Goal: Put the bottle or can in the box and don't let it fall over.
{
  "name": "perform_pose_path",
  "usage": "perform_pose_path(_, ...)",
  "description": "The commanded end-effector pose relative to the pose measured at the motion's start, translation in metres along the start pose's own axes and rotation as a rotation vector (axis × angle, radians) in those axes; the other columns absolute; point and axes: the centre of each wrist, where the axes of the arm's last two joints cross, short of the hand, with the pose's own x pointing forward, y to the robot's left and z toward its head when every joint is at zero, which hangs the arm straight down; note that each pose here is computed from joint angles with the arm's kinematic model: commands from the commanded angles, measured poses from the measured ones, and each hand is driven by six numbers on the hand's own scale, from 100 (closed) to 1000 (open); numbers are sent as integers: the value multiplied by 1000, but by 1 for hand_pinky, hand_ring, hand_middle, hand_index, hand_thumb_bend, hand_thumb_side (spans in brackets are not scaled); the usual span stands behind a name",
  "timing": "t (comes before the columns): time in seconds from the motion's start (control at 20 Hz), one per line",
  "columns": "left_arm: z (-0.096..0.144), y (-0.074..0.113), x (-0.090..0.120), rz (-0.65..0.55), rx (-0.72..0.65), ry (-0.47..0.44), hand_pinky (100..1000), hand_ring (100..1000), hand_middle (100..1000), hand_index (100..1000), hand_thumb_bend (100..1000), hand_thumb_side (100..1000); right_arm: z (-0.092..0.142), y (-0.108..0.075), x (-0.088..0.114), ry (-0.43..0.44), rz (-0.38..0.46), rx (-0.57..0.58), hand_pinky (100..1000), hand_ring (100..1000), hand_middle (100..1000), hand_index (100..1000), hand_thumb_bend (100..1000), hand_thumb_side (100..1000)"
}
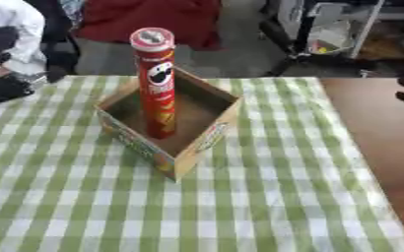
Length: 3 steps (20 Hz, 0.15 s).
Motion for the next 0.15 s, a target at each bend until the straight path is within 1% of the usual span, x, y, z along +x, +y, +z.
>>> perform_pose_path(0.05, -1, 35, 7, -39, 87, -22, 963, 907, 780, 817, 985, 191, -4, -8, 15, -45, 19, -9, 877, 866, 843, 888, 286, 923)
perform_pose_path(0.15, 6, 46, -1, -55, 122, 4, 963, 907, 782, 818, 986, 189, -4, -8, 16, -48, 18, -11, 877, 866, 843, 888, 286, 923)
